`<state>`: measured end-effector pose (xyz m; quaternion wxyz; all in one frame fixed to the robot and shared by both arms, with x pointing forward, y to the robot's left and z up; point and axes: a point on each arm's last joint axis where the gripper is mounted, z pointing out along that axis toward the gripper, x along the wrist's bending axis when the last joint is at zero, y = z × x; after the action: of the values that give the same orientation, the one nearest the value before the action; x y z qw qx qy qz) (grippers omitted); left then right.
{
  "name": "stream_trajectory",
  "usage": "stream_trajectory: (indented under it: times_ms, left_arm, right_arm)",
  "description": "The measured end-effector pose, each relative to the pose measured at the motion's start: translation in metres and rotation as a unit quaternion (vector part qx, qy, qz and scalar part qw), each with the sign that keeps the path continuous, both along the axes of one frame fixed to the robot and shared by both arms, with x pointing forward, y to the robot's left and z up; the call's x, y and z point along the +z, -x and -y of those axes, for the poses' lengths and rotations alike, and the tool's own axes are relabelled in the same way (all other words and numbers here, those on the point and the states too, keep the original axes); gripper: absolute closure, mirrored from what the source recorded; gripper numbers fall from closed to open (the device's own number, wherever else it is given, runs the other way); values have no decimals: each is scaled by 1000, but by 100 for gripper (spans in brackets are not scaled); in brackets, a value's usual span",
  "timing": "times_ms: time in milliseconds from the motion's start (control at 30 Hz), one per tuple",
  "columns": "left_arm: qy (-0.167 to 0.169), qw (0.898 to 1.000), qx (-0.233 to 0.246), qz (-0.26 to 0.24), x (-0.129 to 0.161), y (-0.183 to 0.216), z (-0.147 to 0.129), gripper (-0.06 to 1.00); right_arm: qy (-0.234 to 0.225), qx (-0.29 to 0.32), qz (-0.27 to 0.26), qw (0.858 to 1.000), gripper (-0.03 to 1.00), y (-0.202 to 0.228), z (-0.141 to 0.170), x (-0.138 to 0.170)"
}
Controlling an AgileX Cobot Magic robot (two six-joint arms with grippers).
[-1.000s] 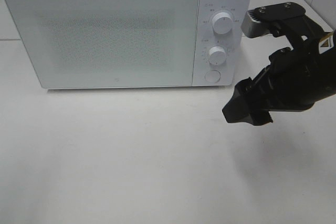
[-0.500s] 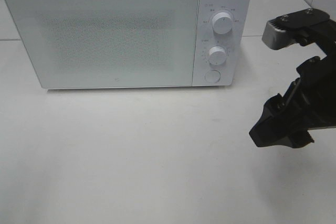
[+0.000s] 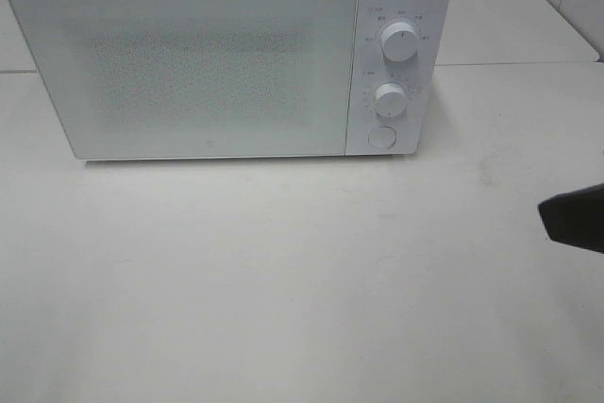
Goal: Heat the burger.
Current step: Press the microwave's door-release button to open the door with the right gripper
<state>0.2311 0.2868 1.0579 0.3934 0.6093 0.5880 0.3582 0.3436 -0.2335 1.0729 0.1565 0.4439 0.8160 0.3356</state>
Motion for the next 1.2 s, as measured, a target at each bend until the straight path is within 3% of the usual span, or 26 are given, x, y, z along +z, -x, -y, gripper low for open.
stream_trajectory:
  times_ms: [367,433,567,633,900,1200]
  left_arm:
    - [0,1000,0,0,0,0,0,-5]
    - [0,1000,0,0,0,0,0,-5]
    - [0,1000,0,0,0,0,0,-5]
    - [0,1000,0,0,0,0,0,-5]
    - [0,1000,0,0,0,0,0,-5]
    - [0,1000,0,0,0,0,0,-5]
  right_arm:
    - [-35,-50,25,998,22,42,26,-7]
    - [-43,-101,55,992,22,54,38,-4]
    - [-47,-121,72,989,22,60,43,-2]
    - [-52,-143,106,983,22,76,49,0]
    - [-40,-160,149,975,22,104,59,-11]
    - [-38,-195,156,968,22,113,67,-21]
